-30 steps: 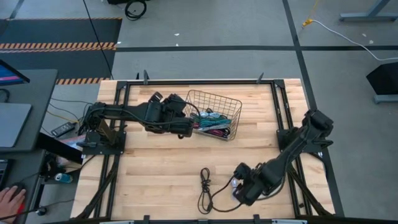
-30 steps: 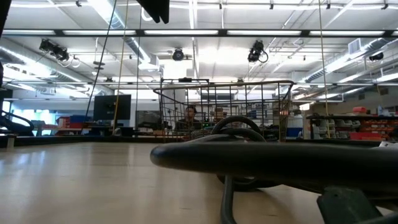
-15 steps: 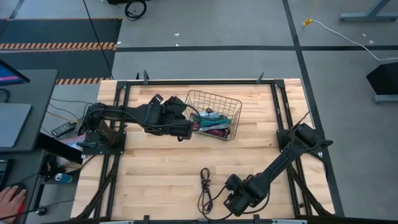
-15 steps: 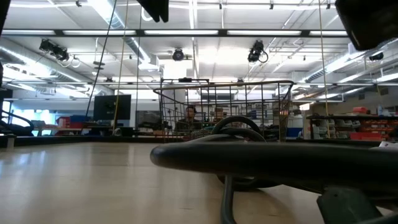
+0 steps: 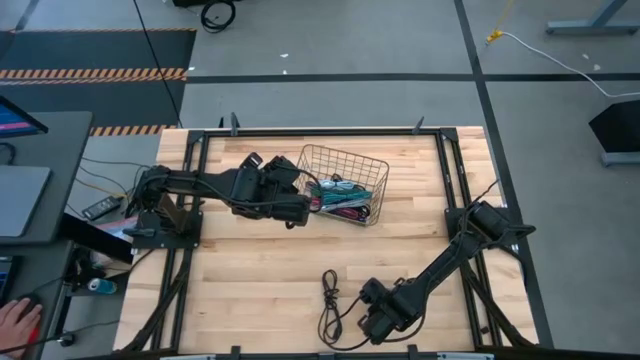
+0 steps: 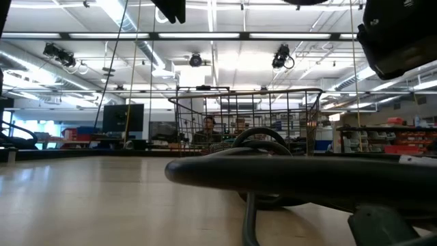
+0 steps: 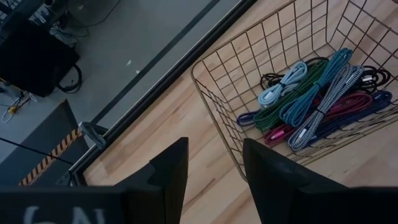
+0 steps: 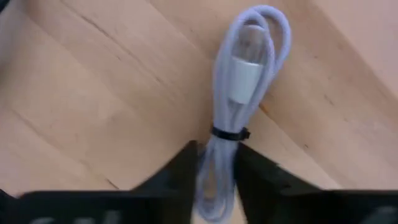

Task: Pick and place USB-C Cables
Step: Put the light purple USB cable into the gold wire basket

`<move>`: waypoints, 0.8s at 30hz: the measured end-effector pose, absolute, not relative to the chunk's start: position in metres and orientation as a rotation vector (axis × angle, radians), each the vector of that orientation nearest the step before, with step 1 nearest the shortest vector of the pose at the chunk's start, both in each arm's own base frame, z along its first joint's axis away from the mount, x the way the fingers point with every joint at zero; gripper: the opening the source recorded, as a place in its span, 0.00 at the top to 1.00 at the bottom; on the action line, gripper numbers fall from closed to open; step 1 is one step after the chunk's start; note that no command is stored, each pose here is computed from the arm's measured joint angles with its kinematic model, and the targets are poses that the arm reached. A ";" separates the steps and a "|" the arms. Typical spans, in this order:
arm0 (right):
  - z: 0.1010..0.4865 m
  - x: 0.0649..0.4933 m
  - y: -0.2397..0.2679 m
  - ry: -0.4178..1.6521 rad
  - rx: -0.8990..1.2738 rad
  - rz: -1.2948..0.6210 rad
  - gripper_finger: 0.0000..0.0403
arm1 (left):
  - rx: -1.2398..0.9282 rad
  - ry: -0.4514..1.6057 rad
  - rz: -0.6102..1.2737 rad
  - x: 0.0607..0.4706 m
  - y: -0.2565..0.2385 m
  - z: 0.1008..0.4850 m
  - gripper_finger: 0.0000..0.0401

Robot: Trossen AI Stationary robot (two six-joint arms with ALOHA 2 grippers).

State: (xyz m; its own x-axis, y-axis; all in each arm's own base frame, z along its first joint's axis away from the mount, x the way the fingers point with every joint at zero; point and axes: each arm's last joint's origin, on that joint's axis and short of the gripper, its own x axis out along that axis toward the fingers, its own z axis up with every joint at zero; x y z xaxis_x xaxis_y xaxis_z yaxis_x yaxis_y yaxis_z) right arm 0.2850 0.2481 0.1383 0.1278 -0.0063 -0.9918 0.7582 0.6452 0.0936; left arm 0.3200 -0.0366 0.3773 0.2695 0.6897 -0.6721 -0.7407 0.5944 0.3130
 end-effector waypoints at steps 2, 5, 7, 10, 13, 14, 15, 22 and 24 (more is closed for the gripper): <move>0.138 0.285 0.248 1.355 0.695 -0.614 0.85 | -0.068 0.868 0.965 0.320 -0.037 0.377 0.60; 0.141 0.284 0.248 1.363 0.675 -0.596 0.95 | -0.068 0.868 0.965 0.320 -0.037 0.377 0.60; 0.146 0.282 0.246 1.378 0.654 -0.583 0.95 | -0.067 0.868 0.964 0.320 -0.037 0.377 0.60; 0.172 0.277 0.237 1.406 0.587 -0.574 0.95 | -0.067 0.869 0.964 0.320 -0.037 0.377 0.60; 0.222 0.267 0.219 1.384 0.479 -0.615 0.95 | -0.068 0.868 0.964 0.320 -0.037 0.377 0.60; 0.240 0.263 0.211 1.353 0.432 -0.641 0.95 | -0.068 0.868 0.964 0.320 -0.037 0.377 0.60; 0.259 0.258 0.201 1.310 0.390 -0.659 0.95 | -0.068 0.867 0.964 0.320 -0.037 0.377 0.60; 0.351 0.238 0.122 1.043 0.272 -0.592 0.95 | -0.063 0.870 0.961 0.320 -0.037 0.377 0.60; 0.361 0.236 0.100 1.003 0.237 -0.556 0.95 | -0.060 0.872 0.960 0.320 -0.037 0.377 0.60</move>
State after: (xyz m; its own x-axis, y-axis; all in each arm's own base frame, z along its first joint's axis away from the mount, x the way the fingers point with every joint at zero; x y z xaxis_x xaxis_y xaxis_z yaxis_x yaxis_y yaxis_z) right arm 0.2364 0.0997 0.3614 0.4145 -0.3314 -0.8476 0.5430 0.8374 -0.0619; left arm 0.3201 -0.0366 0.3774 0.2705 0.6898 -0.6716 -0.7350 0.5985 0.3187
